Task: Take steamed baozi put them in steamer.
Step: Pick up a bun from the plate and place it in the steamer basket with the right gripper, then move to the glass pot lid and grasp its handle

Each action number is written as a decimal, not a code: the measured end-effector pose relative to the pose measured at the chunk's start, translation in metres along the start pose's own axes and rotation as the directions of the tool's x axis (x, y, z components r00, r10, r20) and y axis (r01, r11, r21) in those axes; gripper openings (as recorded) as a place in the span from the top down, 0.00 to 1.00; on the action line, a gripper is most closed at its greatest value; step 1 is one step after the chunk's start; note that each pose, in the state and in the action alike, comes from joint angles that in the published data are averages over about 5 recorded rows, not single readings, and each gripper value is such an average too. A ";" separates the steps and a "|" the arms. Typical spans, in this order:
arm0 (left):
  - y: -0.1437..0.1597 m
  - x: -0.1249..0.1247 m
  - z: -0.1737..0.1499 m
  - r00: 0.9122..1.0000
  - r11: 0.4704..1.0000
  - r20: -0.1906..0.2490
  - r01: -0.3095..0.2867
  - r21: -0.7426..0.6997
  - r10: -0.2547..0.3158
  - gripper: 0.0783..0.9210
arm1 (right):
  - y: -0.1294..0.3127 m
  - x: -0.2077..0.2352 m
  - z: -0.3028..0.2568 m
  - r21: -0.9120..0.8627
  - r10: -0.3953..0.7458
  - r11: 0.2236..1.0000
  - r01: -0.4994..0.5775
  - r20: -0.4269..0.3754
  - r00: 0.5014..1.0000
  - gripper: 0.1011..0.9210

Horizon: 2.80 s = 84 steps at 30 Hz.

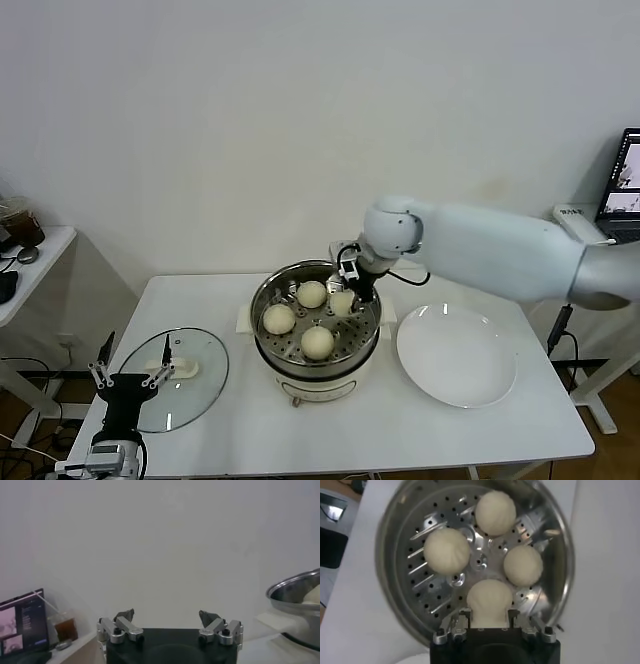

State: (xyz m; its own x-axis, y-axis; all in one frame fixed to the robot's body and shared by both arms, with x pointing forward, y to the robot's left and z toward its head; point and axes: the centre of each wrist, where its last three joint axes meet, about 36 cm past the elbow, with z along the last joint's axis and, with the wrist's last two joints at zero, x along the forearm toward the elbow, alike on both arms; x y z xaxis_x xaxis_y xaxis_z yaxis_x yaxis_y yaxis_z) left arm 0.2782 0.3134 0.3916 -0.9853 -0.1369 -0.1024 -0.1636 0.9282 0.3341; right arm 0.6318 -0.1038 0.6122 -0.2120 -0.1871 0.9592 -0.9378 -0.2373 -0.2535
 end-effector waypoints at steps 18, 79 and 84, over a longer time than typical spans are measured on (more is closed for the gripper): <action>0.002 -0.001 0.002 1.000 1.000 0.001 0.005 -0.004 -0.005 0.12 | -0.007 -0.024 -0.001 -0.037 0.024 0.999 -0.024 0.001 1.000 0.35; 0.027 0.011 0.055 0.992 0.600 0.045 -0.034 -0.799 0.117 0.12 | 0.438 -0.130 0.193 -0.924 0.968 -0.133 -0.358 -0.200 0.155 0.12; 0.037 0.006 0.079 0.973 0.418 0.023 -0.077 -0.905 0.229 0.12 | 0.457 -0.138 0.189 -0.926 0.952 -0.167 -0.339 -0.241 0.190 0.12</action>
State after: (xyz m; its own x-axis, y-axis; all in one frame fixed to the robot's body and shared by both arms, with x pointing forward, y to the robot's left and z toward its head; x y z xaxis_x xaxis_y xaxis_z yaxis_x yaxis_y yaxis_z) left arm 0.2697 0.3740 0.3295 -0.9952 0.0871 -0.0444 -0.0369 0.0858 0.9956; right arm 0.2848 -0.3663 0.3400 -0.9991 -0.0319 -0.0291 -0.0266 0.9856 -0.1670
